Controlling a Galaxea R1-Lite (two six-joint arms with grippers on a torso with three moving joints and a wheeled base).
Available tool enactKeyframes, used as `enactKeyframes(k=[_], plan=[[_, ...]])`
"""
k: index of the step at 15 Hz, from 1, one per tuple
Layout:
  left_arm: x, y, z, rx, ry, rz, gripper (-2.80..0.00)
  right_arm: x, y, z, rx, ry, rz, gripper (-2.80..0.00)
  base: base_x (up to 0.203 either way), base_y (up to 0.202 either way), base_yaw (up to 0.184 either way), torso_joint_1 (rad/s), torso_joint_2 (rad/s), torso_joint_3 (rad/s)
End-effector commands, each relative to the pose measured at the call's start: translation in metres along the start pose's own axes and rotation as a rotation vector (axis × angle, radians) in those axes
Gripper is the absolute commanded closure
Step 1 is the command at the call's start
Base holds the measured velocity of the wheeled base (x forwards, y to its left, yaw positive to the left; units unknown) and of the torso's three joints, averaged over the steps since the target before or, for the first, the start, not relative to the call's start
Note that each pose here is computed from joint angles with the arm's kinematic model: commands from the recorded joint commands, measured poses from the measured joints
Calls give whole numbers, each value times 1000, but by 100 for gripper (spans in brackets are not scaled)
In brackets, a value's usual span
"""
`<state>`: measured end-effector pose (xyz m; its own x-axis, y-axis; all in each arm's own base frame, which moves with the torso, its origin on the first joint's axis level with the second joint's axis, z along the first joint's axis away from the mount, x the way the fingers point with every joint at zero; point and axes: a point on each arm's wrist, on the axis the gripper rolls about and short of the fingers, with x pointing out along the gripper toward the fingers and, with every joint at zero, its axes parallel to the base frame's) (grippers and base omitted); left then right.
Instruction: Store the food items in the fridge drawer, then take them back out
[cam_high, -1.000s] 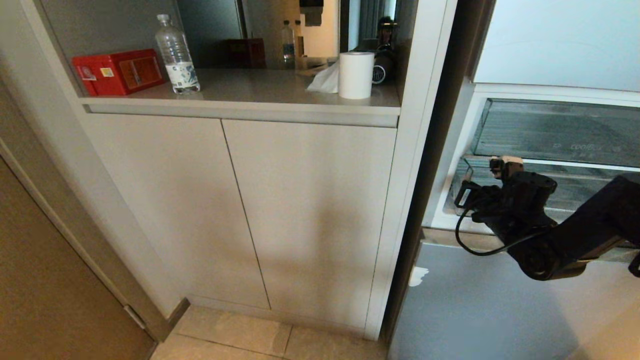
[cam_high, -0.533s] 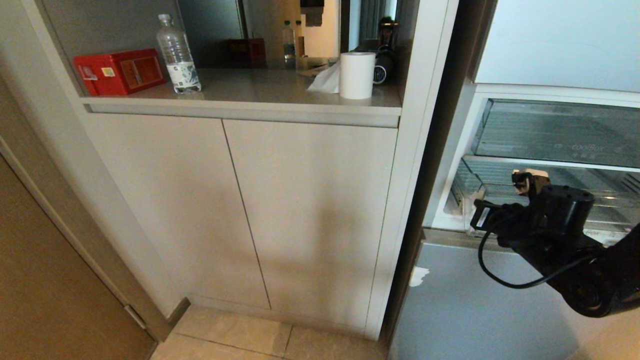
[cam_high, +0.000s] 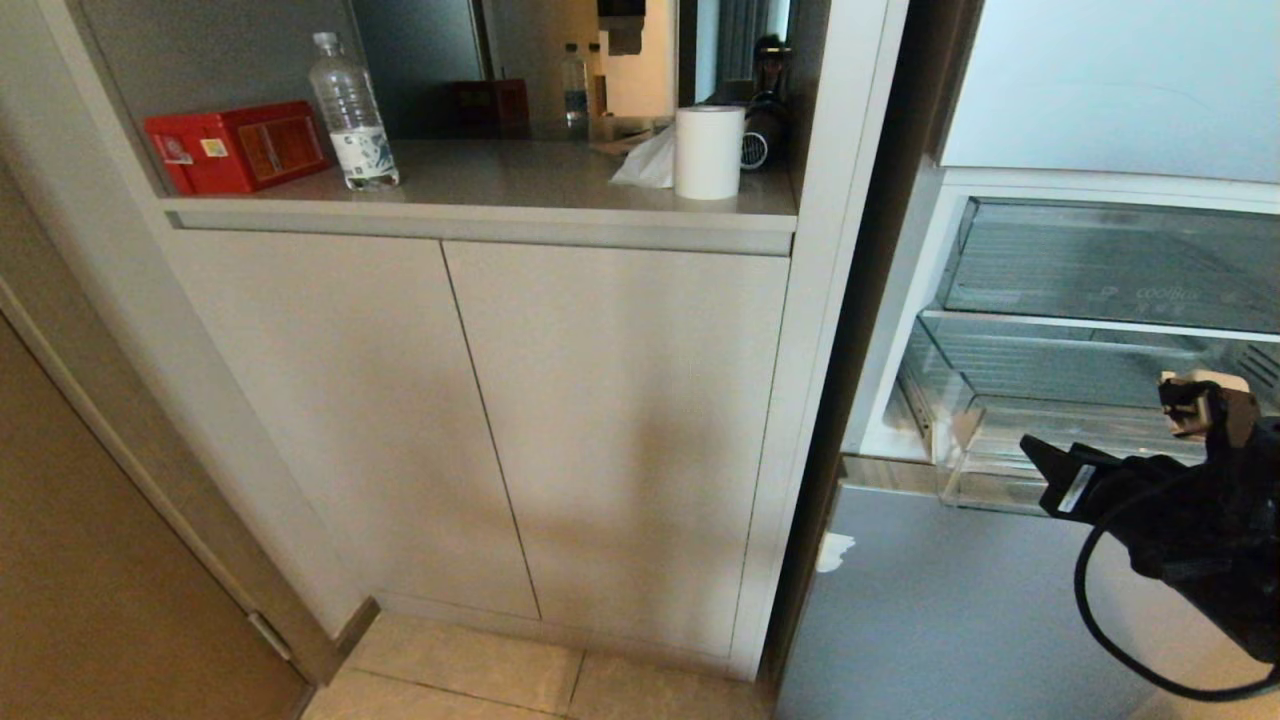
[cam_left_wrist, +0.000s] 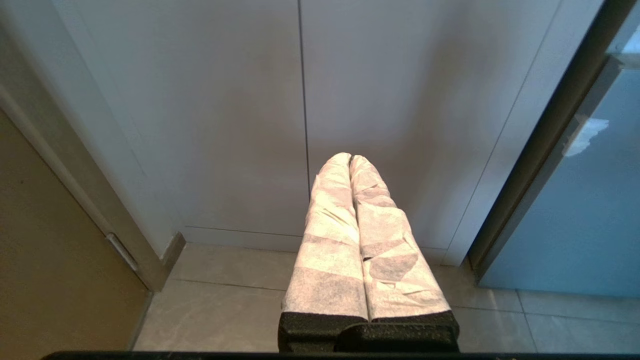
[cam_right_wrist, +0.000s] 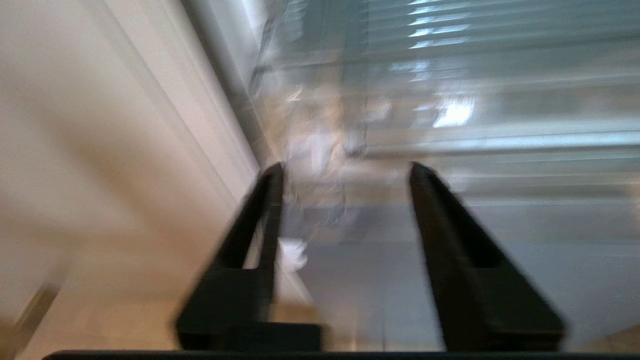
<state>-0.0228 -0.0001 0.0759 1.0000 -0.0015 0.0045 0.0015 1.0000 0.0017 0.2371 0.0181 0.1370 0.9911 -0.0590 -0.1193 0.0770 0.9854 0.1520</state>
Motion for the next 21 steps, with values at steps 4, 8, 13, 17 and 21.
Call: enactKeyframes(k=[4,8,13,17,21], plan=[[0,0,0,0,1,-2,0,-44,-9,25,7,-85,-21,-280,0,0,0,0,0,0],[0,0,0,0,1,-2,0,-20,-17,71,-33,-81,-101,-280,0,0,0,0,0,0],[0,0,0,0,1,-2,0,32,-16,93,-157,242,-103,-280,0,0,0,0,0,0],[0,0,0,0,1,-2,0,93,-29,72,-190,376,-108,-280,0,0,0,0,0,0],[0,0,0,0,1,-2,0,122,-70,86,-164,442,-124,-280,0,0,0,0,0,0]])
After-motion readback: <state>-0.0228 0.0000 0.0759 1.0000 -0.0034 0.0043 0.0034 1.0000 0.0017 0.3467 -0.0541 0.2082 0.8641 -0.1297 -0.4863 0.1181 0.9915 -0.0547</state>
